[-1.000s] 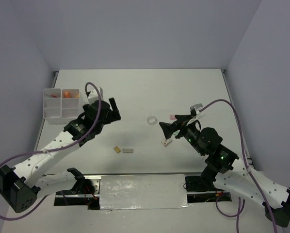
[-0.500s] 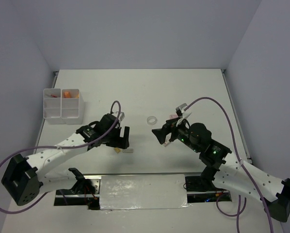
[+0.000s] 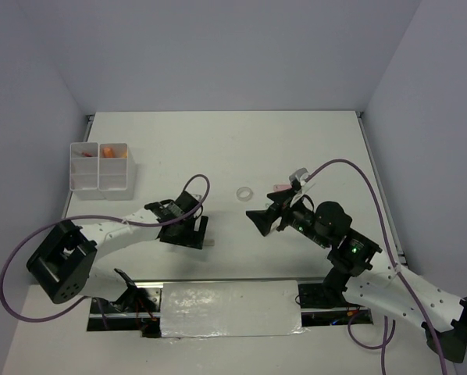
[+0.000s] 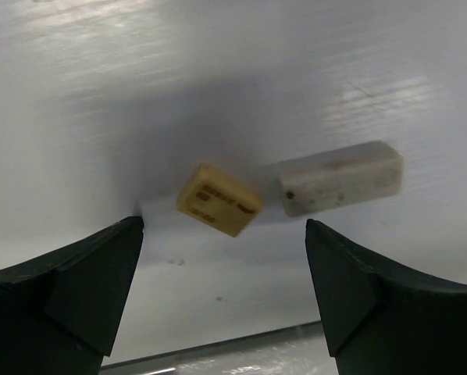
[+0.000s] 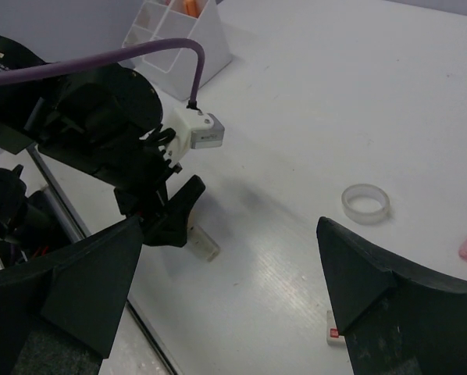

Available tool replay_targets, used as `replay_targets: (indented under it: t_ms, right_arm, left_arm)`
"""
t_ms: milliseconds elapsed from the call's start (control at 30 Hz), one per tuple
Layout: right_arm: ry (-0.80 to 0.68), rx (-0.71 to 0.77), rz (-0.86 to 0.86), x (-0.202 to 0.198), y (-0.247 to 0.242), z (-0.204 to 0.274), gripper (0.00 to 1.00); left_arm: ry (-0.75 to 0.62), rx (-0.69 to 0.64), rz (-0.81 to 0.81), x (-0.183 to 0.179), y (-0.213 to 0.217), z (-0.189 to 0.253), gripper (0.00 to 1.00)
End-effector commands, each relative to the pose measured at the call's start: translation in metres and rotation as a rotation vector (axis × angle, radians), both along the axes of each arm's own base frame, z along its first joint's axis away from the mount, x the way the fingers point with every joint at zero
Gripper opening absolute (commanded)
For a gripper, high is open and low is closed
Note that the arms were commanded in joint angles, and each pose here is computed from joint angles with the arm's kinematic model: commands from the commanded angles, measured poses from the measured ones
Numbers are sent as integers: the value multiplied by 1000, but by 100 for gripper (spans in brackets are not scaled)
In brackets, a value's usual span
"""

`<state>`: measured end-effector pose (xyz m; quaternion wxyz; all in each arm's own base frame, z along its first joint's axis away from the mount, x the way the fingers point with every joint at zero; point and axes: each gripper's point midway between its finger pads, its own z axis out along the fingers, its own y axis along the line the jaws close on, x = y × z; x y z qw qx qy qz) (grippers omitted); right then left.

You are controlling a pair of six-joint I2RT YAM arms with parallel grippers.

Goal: Sort the stationery into containers
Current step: Pick up the stationery from the center of the board.

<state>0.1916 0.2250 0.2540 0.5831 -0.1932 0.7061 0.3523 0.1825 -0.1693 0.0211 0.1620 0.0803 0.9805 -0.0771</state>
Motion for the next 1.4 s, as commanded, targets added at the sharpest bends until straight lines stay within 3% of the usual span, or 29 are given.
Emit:
replay_targets:
  t_ms: [0,267,400,467,700,867,1367]
  right_arm:
    - [-54,36,26,-3,1,21,100]
    - [-39,22,31,-1,5,17,100]
    - [-39,22,31,-1,5,16,100]
    - [-40,21,32,-2,5,16,100]
    - [-36,19,32,-1,5,15,100]
    - [-38,19,31,-1,5,16,100]
    - [-39,25,60,-6,8,17,100]
  left_arm:
    - [-40,16,20,6,4,-9,98]
    - [-148,56,50,28,10,7,99]
    - [-115,73,29,28,6,-2,97]
    - [-90,72,23,24,5,-8,91]
    - [-75,39,21,14,6,-13,86]
    - [-68,29,-3,10,-2,-9,74]
    - [-65,55,-9,-2,-2,-8,76]
